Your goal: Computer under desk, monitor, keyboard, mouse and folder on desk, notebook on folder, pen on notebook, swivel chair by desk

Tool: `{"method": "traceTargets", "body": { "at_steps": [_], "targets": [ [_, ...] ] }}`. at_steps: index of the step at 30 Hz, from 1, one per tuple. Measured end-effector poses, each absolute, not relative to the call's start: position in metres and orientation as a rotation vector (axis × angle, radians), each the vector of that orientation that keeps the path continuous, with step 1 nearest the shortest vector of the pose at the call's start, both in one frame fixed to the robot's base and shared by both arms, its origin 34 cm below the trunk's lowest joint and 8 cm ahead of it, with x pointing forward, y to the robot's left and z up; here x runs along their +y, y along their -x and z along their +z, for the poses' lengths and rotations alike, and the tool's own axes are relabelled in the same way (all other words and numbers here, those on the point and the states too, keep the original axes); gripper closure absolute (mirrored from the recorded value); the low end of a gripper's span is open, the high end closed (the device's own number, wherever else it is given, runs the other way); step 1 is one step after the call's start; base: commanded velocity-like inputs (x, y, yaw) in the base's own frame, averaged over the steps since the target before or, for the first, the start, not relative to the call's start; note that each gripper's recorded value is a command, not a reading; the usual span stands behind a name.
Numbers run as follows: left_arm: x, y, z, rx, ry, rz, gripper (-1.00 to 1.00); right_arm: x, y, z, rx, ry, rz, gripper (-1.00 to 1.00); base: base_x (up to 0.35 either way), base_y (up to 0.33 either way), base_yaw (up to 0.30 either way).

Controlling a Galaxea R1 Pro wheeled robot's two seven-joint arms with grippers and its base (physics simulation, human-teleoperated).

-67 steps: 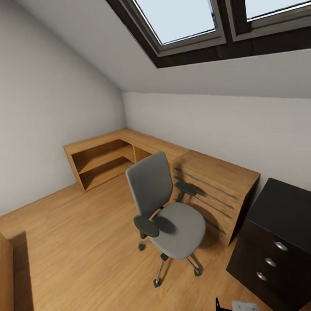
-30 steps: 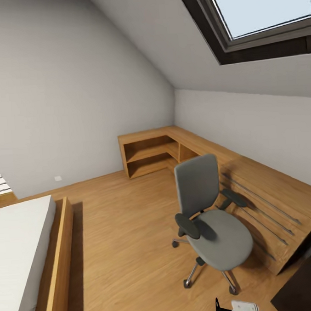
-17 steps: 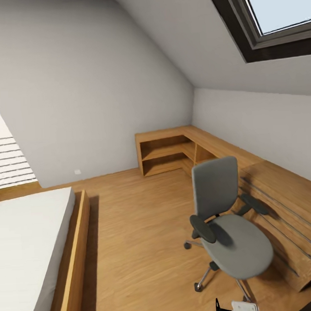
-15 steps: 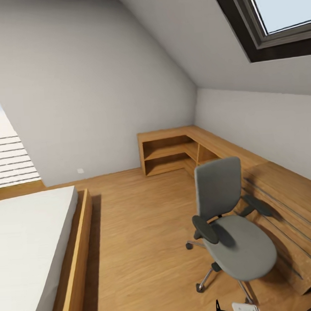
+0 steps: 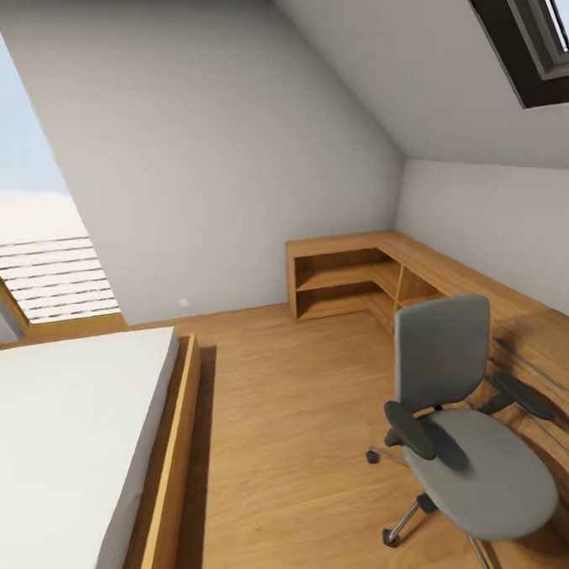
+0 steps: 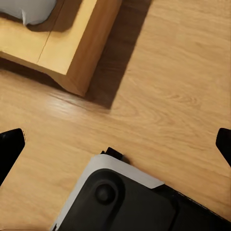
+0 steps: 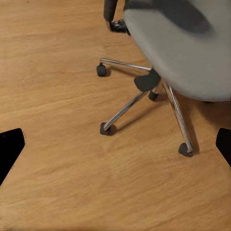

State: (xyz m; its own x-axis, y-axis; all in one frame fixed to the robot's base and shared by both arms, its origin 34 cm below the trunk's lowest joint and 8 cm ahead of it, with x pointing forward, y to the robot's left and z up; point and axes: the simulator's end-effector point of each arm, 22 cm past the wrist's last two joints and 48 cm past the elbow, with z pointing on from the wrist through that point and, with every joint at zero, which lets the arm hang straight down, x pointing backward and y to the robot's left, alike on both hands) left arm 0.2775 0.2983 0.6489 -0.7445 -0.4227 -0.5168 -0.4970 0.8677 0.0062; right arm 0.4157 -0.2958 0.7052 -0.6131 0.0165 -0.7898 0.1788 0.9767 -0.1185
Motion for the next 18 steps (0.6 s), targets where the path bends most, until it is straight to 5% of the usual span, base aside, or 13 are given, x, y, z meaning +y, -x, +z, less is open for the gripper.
{"method": "traceTargets", "body": {
  "at_steps": [12,18],
  "targets": [
    [0.296,-0.276,0.648,2.53,0.667,0.188,-1.0,-0.292,-0.373,0.719,2.117,-0.087,-0.2,-1.0,0.005,0.0,0.261],
    [0.287,-0.276,0.646,2.539,0.645,0.128,-1.0,-0.292,-0.37,0.717,2.122,-0.084,-0.195,-1.0,0.177,0.0,0.102]
  ]
}}
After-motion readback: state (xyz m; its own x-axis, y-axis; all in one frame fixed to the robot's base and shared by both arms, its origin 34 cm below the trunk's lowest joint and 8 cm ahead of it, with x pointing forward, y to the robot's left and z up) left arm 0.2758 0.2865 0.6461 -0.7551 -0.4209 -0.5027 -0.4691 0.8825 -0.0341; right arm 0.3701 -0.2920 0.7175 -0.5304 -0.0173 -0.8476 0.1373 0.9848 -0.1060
